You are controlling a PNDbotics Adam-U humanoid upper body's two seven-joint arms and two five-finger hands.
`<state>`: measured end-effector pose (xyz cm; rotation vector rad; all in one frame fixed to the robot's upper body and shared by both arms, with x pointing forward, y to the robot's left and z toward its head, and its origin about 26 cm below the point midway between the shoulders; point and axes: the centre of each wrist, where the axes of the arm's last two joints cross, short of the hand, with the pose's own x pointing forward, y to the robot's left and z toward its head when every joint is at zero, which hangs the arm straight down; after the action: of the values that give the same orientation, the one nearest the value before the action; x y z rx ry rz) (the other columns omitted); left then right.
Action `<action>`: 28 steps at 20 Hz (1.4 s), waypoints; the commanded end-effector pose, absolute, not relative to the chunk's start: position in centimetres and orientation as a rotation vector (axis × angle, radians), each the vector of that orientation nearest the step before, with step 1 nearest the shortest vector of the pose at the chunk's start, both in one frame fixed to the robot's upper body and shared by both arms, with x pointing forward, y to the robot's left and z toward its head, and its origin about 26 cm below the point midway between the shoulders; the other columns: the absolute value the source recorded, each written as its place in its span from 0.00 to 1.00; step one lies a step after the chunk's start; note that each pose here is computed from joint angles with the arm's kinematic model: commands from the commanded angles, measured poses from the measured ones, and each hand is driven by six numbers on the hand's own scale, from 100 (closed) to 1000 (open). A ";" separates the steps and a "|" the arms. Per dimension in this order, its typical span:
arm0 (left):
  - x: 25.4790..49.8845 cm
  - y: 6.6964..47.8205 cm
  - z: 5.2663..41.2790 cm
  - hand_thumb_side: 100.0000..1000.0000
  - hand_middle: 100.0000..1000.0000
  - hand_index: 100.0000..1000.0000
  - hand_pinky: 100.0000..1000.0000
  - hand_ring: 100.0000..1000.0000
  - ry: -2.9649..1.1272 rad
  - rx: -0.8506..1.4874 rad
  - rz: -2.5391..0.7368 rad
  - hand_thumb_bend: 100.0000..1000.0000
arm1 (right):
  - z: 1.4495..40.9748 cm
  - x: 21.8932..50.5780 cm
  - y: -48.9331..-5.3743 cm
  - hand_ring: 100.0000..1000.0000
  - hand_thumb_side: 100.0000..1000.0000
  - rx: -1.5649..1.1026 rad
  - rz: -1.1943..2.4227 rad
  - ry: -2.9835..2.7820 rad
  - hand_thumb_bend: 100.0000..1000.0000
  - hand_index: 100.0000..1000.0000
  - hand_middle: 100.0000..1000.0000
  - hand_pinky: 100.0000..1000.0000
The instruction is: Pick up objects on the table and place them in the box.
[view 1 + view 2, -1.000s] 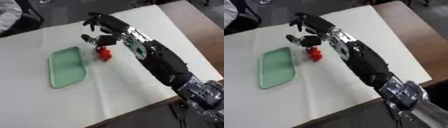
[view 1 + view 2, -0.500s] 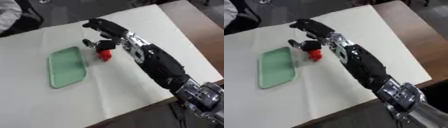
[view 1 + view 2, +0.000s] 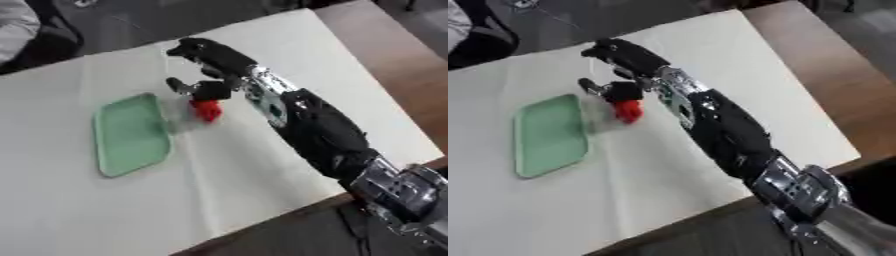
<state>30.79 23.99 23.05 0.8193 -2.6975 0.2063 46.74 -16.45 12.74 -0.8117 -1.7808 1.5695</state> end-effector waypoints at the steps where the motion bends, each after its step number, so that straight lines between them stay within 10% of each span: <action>1: 30.6 24.1 23.7 0.74 0.54 0.64 0.36 0.37 -2.724 0.822 0.202 0.35 | 12.8 47.2 -17.6 1.00 1.00 -0.878 1.577 -1.746 0.18 0.95 0.86 1.00; 28: 30.7 23.2 24.6 0.74 0.54 0.64 0.37 0.37 -2.764 0.756 0.244 0.35 | 10.9 48.3 -19.3 1.00 0.98 -1.013 1.661 -1.654 0.25 0.93 0.85 0.95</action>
<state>30.96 23.24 23.77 0.7688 -2.7301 0.2439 47.82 -19.55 9.39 -0.9800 -1.6219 1.6658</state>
